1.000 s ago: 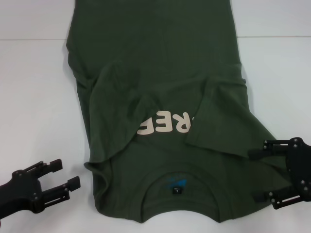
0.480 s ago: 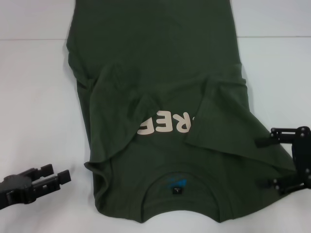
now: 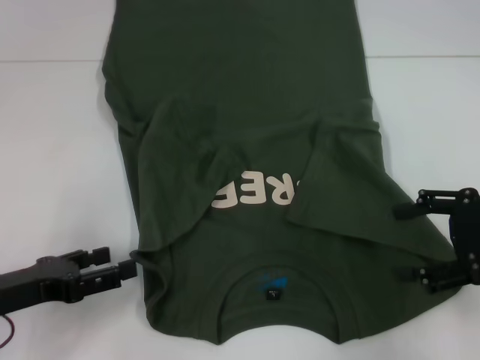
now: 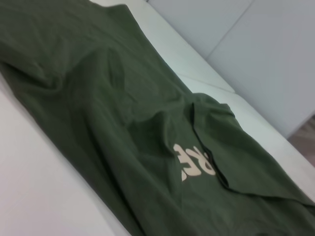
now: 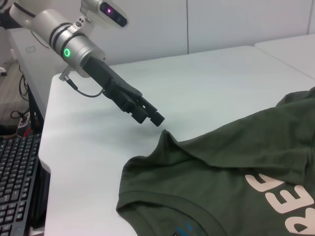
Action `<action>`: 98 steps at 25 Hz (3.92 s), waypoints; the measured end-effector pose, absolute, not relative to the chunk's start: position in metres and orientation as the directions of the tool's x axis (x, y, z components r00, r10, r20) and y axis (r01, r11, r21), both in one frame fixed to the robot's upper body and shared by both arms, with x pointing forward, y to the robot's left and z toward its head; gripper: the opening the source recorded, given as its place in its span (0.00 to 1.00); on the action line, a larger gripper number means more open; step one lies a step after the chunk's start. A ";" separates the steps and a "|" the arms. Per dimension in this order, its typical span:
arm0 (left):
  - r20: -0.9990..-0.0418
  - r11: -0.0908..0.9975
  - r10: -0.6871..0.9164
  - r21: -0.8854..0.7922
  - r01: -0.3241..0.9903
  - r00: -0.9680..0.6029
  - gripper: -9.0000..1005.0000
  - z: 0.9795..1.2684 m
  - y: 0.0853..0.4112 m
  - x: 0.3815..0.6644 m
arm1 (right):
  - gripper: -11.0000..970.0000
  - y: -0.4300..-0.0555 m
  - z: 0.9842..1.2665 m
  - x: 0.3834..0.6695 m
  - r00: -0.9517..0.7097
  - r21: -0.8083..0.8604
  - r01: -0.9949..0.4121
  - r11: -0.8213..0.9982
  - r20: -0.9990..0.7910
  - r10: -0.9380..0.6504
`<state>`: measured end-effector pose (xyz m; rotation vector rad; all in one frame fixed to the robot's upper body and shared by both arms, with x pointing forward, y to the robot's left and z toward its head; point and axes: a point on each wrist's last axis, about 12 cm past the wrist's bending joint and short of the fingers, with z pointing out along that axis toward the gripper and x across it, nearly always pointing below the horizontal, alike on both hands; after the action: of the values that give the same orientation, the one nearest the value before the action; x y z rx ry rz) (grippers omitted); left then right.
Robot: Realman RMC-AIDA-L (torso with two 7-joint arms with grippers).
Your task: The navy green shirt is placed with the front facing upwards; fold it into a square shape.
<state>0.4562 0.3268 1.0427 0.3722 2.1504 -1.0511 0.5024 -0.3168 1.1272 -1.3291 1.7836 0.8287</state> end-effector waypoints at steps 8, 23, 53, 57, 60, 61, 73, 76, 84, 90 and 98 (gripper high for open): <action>-0.701 0.665 0.023 -0.521 0.534 -0.713 0.71 1.037 0.315 0.475 | 0.97 -0.315 1.127 0.503 -0.180 0.062 -0.966 0.252 -0.860 -0.478; -0.673 0.658 0.075 -0.522 0.544 -0.736 0.67 1.036 0.300 0.489 | 0.97 -0.317 1.126 0.505 -0.192 0.059 -0.958 0.281 -0.860 -0.473; -0.650 0.634 0.168 -0.504 0.586 -0.741 0.15 1.038 0.290 0.497 | 0.97 -0.323 1.120 0.505 -0.199 0.036 -0.941 0.338 -0.865 -0.462; -0.652 0.638 0.162 -0.503 0.583 -0.740 0.07 1.039 0.293 0.496 | 0.97 -0.326 1.117 0.504 -0.202 0.036 -0.936 0.351 -0.871 -0.449; -0.655 0.654 0.160 -0.490 0.576 -0.739 0.06 1.039 0.295 0.498 | 0.97 -0.326 1.117 0.503 -0.205 0.038 -0.933 0.358 -0.873 -0.442; -0.657 0.662 0.158 -0.483 0.573 -0.737 0.06 1.038 0.296 0.499 | 0.97 -0.327 1.116 0.503 -0.208 0.040 -0.932 0.361 -0.874 -0.439; -0.697 0.718 0.153 -0.408 0.564 -0.700 0.05 1.052 0.312 0.511 | 0.95 -0.337 1.112 0.511 -0.343 0.092 -0.863 0.497 -0.830 -0.440; -0.701 0.719 0.160 -0.399 0.569 -0.695 0.05 1.054 0.314 0.511 | 0.95 -0.340 1.119 0.517 -0.413 0.119 -0.838 0.533 -0.776 -0.476; -0.687 0.696 0.190 -0.410 0.590 -0.701 0.05 1.055 0.314 0.504 | 0.93 -0.327 1.143 0.539 -0.577 0.165 -0.777 0.608 -0.573 -0.582; -0.679 0.701 0.182 -0.418 0.578 -0.711 0.05 1.052 0.317 0.498 | 0.92 -0.315 1.144 0.554 -0.671 0.149 -0.726 0.671 -0.370 -0.643; -0.662 0.698 0.202 -0.420 0.581 -0.721 0.05 1.049 0.317 0.494 | 0.90 -0.298 1.125 0.556 -0.728 0.193 -0.685 0.703 -0.232 -0.645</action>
<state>0.4939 0.3168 1.0487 0.5964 2.3162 -0.8433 0.5557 -0.2984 1.1250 -1.0856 2.7618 0.4012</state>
